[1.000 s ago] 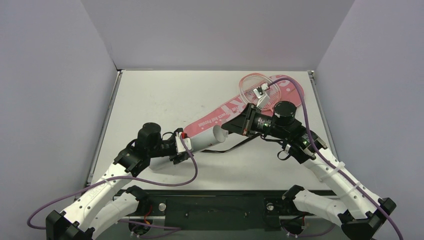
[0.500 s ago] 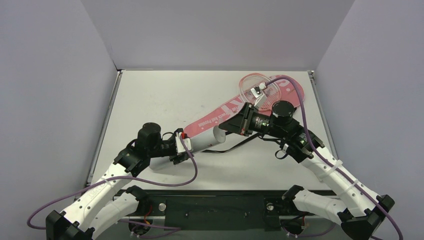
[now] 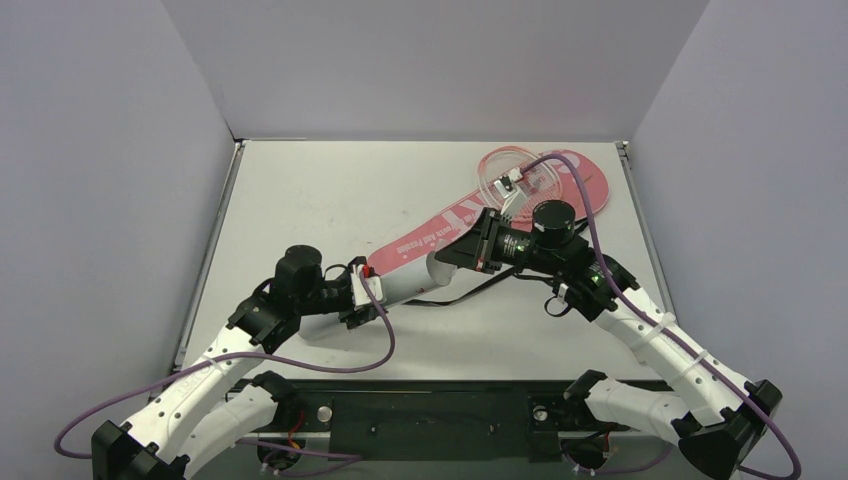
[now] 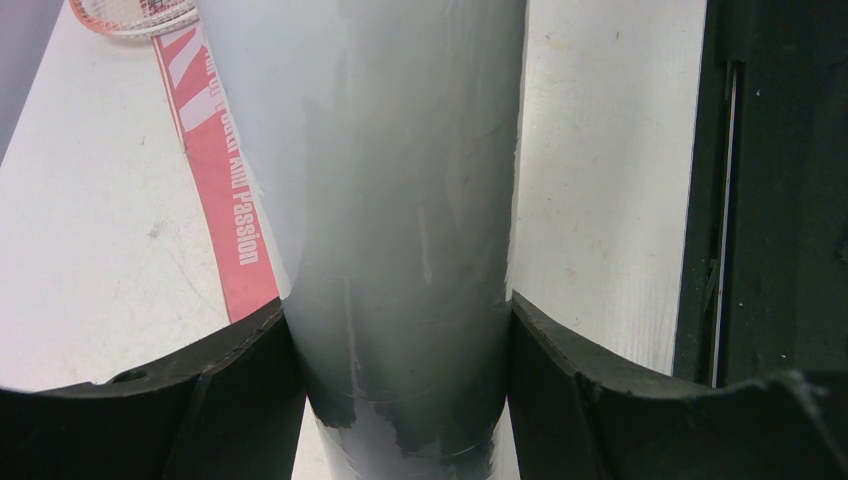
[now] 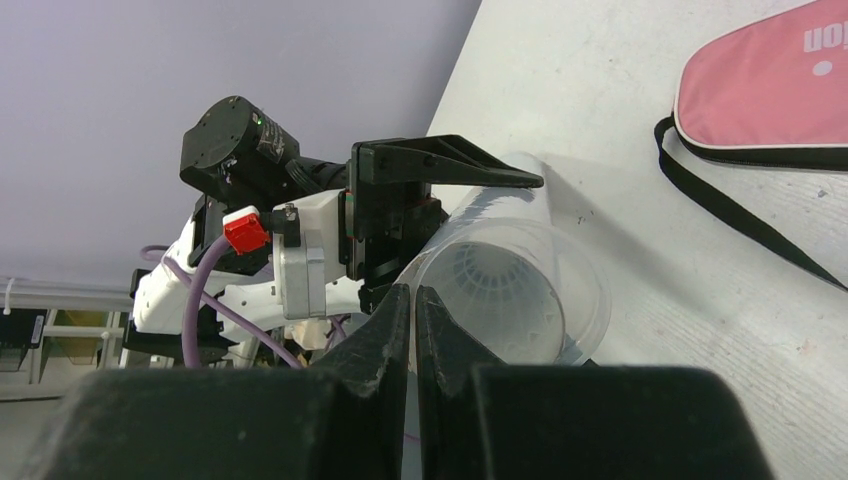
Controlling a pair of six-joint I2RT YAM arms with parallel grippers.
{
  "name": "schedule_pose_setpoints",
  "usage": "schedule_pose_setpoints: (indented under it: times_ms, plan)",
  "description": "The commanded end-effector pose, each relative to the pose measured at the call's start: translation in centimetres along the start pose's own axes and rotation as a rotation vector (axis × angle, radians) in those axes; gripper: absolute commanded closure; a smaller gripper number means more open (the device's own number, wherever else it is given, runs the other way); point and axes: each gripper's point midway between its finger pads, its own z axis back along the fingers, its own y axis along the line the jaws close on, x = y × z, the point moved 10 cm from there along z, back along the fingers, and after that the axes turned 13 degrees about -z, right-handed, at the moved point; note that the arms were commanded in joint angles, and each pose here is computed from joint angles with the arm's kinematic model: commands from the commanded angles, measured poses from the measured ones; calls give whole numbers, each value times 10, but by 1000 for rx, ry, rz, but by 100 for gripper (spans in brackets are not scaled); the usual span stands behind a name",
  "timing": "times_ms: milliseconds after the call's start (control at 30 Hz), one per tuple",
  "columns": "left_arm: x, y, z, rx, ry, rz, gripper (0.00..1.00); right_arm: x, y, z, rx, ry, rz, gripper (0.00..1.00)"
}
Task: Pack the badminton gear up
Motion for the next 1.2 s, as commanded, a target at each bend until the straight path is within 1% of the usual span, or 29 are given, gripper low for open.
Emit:
schedule_pose_setpoints:
  times_ms: [0,233,367,800,1167]
  plan:
    - [16,12,3,44,-71,-57,100,-2,4,-3,30,17,28,100]
    - [16,13,4,47,-67,-60,100,-6,7,0,41,32,27,100]
    - [16,14,4,49,-65,-60,100,-8,5,2,19,50,15,100]
    - [16,13,4,46,-61,-59,100,-13,7,2,47,86,-6,100]
    - [16,13,4,47,-61,-57,100,-13,12,3,87,85,-4,100]
